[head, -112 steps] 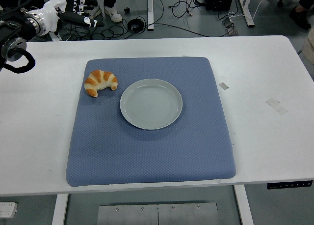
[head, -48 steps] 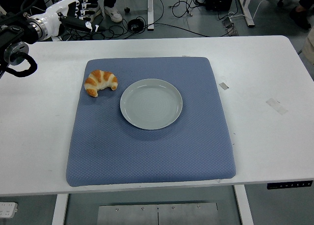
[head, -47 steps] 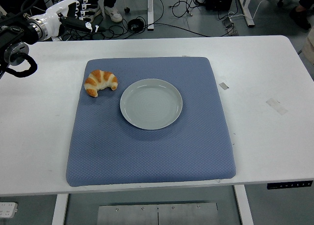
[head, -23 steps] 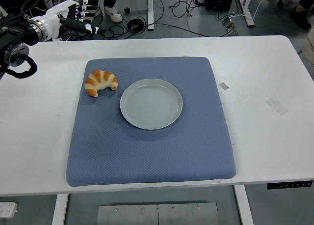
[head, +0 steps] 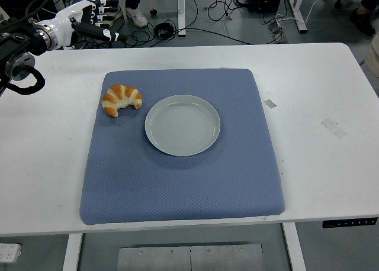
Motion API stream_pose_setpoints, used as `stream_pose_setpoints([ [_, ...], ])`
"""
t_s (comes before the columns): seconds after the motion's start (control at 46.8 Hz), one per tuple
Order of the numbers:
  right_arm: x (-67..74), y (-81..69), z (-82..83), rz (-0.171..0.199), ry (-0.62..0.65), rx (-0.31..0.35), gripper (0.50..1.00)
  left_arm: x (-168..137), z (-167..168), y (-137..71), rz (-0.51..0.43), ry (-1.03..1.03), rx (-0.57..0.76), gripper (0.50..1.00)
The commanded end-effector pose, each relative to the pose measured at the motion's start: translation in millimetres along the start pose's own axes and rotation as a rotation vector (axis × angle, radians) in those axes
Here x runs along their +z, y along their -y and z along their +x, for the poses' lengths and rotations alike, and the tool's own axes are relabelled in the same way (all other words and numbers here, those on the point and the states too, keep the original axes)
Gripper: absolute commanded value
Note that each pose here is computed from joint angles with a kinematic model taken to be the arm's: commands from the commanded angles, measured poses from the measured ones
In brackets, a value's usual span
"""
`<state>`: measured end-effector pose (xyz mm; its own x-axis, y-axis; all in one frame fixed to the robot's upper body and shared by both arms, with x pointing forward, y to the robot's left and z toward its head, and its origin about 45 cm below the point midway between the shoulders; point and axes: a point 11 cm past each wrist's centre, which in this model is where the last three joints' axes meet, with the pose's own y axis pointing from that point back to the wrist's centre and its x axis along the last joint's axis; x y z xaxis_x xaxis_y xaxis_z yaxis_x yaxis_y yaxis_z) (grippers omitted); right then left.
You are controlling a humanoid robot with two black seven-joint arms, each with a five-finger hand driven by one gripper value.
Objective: Place the bread on the plate
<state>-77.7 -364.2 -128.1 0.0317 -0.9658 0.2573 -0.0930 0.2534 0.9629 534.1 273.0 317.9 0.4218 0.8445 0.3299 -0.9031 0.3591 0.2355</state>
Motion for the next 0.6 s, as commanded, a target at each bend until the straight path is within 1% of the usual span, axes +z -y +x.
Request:
stream_pose_setpoints([
  [0.0,0.0,0.0,0.0,0.0,0.002,0.0,1.0,0.4,0.1,0.0,-0.001,0.0,0.0,0.968],
  [0.577,-0.2,0.0,-0.5,0.001,0.0,-0.002,1.0,-1.3,-0.4,0.0,0.011,0.017,-0.003,0.968],
])
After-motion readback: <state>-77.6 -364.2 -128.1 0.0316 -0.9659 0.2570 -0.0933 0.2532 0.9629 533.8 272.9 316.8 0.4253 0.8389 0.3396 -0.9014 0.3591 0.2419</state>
